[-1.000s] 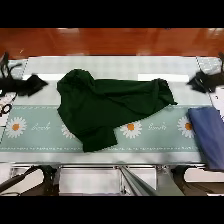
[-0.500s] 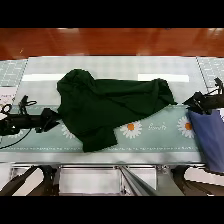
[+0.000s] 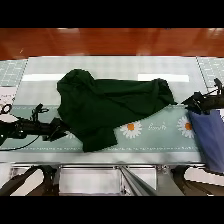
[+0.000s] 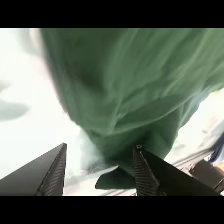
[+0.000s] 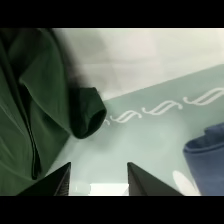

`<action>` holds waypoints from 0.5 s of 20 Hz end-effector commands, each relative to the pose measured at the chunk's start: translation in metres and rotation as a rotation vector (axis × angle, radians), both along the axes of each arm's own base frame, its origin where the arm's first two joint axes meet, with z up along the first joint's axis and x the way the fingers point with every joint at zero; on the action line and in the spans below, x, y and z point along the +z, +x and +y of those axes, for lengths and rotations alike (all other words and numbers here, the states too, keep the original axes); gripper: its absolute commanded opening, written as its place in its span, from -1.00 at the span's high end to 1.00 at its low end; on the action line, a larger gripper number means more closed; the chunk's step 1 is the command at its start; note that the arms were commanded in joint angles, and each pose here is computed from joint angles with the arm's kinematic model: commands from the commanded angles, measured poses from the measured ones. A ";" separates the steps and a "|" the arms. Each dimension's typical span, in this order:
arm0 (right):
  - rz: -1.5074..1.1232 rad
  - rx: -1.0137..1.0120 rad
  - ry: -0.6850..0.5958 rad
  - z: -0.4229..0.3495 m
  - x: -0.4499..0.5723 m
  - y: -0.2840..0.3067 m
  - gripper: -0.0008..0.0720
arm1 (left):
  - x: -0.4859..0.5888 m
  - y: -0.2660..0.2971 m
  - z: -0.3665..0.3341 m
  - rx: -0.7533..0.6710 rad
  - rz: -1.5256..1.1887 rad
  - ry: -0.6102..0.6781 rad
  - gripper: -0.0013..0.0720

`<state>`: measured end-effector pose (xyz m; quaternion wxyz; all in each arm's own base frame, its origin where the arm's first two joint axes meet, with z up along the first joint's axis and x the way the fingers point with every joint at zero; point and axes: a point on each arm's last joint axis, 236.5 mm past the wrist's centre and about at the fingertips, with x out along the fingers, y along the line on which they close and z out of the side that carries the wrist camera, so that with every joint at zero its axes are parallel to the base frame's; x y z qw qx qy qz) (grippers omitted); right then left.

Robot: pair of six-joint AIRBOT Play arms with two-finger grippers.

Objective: Fold the shirts.

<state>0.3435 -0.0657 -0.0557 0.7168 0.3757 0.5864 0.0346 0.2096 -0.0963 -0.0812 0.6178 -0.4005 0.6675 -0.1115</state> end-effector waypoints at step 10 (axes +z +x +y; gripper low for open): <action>-0.047 -0.039 -0.017 -0.006 -0.002 0.015 -0.14 | -0.042 0.004 -0.033 -0.038 0.073 0.014 0.91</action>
